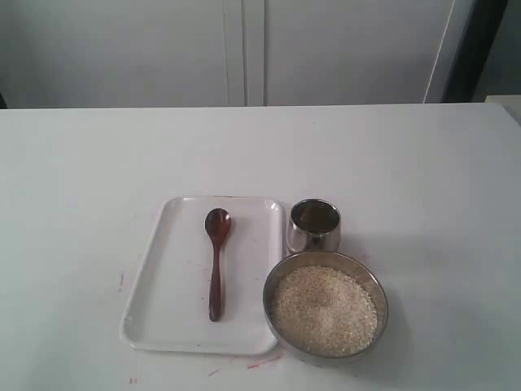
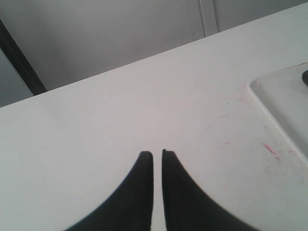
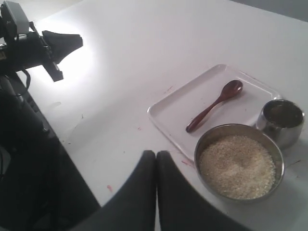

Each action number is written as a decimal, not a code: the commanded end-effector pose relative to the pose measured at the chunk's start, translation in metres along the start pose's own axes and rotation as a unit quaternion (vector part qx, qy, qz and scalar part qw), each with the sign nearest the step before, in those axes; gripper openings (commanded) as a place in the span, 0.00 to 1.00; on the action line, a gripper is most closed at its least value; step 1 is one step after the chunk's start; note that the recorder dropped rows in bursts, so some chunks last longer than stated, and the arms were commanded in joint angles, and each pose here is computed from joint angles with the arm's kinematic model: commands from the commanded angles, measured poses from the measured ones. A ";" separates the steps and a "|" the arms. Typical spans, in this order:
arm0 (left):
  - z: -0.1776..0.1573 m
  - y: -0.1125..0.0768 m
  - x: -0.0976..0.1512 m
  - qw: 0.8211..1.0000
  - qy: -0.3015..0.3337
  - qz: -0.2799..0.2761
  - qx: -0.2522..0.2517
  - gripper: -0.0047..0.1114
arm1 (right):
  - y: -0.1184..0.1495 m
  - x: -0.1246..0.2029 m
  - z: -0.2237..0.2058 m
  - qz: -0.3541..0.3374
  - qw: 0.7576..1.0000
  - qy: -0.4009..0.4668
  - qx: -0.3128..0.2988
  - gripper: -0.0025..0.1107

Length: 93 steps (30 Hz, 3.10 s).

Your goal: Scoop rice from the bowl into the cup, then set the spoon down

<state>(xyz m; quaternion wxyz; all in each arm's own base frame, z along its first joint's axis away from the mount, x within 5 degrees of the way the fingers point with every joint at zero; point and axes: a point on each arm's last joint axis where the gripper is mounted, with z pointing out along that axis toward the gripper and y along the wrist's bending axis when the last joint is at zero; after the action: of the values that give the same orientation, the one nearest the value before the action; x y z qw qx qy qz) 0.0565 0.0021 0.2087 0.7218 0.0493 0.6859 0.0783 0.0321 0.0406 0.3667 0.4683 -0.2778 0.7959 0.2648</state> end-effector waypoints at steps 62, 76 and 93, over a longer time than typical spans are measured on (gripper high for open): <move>0.000 0.000 -0.003 1.000 -0.006 -0.005 0.001 0.16 | -0.075 0.165 0.060 0.039 0.905 -0.092 0.414 0.02; 0.000 0.000 -0.003 1.000 -0.006 -0.005 0.001 0.16 | -0.075 0.165 0.060 0.039 0.905 -0.092 0.414 0.02; 0.000 0.000 -0.003 1.000 -0.006 -0.005 0.001 0.16 | -0.075 0.165 0.060 0.039 0.905 -0.092 0.414 0.02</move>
<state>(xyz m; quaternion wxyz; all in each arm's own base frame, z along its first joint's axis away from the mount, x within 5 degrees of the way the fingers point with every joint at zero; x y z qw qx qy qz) 0.0565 0.0021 0.2087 0.7218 0.0493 0.6859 0.0783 0.0527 -0.0036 0.1839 0.6007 -0.0012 0.7984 -0.0423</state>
